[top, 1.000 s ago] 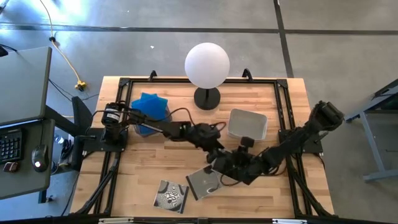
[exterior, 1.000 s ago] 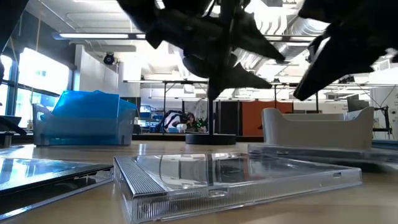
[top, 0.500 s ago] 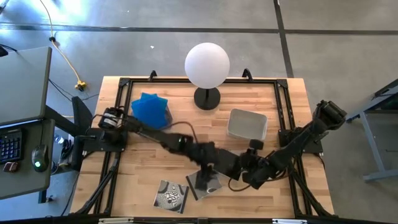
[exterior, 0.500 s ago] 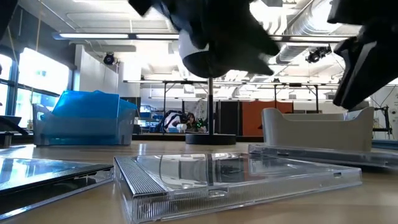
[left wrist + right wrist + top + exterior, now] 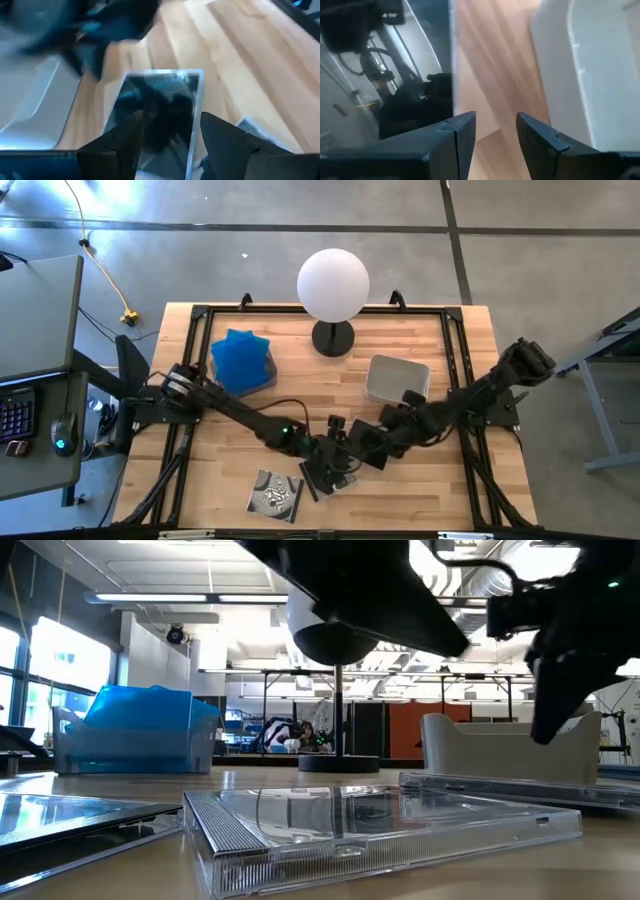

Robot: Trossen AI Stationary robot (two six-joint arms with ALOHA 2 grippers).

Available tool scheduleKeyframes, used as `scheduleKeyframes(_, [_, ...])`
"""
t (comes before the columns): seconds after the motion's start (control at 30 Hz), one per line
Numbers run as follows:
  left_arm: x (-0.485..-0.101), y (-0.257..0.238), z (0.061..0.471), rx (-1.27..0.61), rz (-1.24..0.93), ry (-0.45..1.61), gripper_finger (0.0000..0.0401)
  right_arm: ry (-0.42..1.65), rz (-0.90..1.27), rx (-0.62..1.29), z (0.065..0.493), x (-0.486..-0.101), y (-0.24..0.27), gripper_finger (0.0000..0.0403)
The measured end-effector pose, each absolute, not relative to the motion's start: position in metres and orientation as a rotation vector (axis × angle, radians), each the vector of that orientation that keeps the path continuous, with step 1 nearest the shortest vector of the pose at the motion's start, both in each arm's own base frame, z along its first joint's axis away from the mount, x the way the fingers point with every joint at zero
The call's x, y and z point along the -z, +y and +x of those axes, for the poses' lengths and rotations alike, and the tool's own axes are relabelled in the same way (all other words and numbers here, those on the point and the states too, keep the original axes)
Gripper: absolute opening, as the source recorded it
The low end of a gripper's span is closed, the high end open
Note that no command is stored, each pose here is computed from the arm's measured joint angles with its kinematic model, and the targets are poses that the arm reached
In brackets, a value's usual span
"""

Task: Pick & place jewel cases by type
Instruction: Put the top black cd case into the gray bin

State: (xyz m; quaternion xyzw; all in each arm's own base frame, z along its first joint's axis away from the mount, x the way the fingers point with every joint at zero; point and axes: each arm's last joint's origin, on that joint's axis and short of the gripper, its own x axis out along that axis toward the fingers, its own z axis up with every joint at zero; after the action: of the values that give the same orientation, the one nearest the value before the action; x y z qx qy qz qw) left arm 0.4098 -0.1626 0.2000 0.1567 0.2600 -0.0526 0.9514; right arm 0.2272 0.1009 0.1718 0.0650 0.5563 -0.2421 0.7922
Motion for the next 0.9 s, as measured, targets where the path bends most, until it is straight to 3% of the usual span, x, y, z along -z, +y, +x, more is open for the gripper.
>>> scheduleKeyframes(0.4, [-0.171,-0.179,0.452,0.084,0.553,0.634,0.0218,1.295,0.308,0.551,0.234,-0.170,0.080,0.0137])
scheduleKeyframes(0.9, [-0.155,-0.188,0.465,0.091,0.561,0.663,0.0218,1.382,0.259,0.585,0.242,-0.146,0.077,0.0137])
